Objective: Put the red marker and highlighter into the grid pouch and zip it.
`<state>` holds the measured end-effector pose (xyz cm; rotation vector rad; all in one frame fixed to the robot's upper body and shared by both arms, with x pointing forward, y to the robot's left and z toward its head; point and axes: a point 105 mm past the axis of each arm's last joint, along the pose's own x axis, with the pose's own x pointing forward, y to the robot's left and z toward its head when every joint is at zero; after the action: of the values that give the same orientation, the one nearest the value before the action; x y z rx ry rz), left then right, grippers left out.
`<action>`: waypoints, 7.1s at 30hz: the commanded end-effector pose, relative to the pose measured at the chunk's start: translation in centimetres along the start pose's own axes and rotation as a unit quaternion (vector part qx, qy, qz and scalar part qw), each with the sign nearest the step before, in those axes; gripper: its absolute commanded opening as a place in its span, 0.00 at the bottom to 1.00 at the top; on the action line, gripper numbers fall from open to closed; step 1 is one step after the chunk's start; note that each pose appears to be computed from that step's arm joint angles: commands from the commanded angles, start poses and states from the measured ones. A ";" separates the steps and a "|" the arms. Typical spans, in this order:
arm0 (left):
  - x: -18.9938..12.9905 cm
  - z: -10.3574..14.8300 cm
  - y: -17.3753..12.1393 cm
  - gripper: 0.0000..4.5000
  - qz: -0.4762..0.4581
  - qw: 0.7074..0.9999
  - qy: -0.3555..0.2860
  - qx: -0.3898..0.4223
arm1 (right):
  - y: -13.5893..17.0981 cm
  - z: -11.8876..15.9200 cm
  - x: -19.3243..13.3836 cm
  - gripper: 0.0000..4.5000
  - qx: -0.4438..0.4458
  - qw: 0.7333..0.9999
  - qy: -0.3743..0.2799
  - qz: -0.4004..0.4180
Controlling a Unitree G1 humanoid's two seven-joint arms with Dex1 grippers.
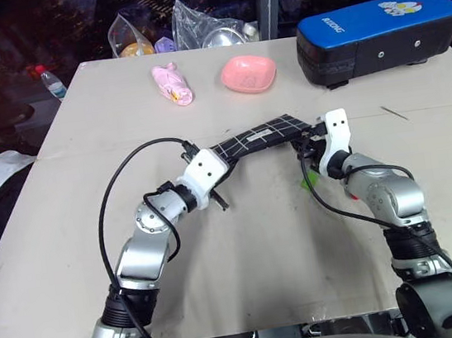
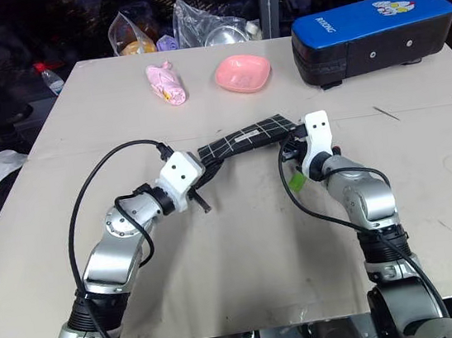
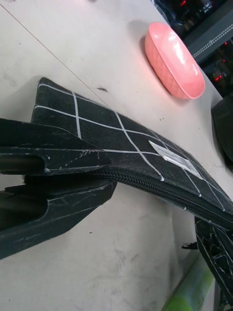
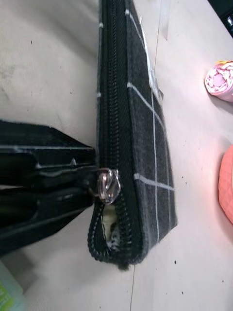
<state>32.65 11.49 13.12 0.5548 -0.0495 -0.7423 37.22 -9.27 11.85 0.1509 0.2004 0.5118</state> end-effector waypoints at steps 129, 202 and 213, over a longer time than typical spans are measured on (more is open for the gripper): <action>3.4 1.6 0.7 0.00 0.083 0.981 -0.136 0.113 | -5.6 -2.8 -12.2 0.48 -0.077 0.964 0.102 -0.233; 3.9 0.6 1.5 0.00 0.090 0.985 -0.097 0.109 | 0.0 -1.9 -5.8 0.99 -0.018 0.974 0.121 -0.188; 4.1 0.7 1.3 0.00 0.084 0.986 -0.098 0.110 | 0.7 -3.7 -3.4 0.60 0.027 0.969 0.161 -0.184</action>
<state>36.24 9.61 12.65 0.6907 -0.3222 -0.6293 33.27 -10.53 9.73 0.0432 0.5038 0.1496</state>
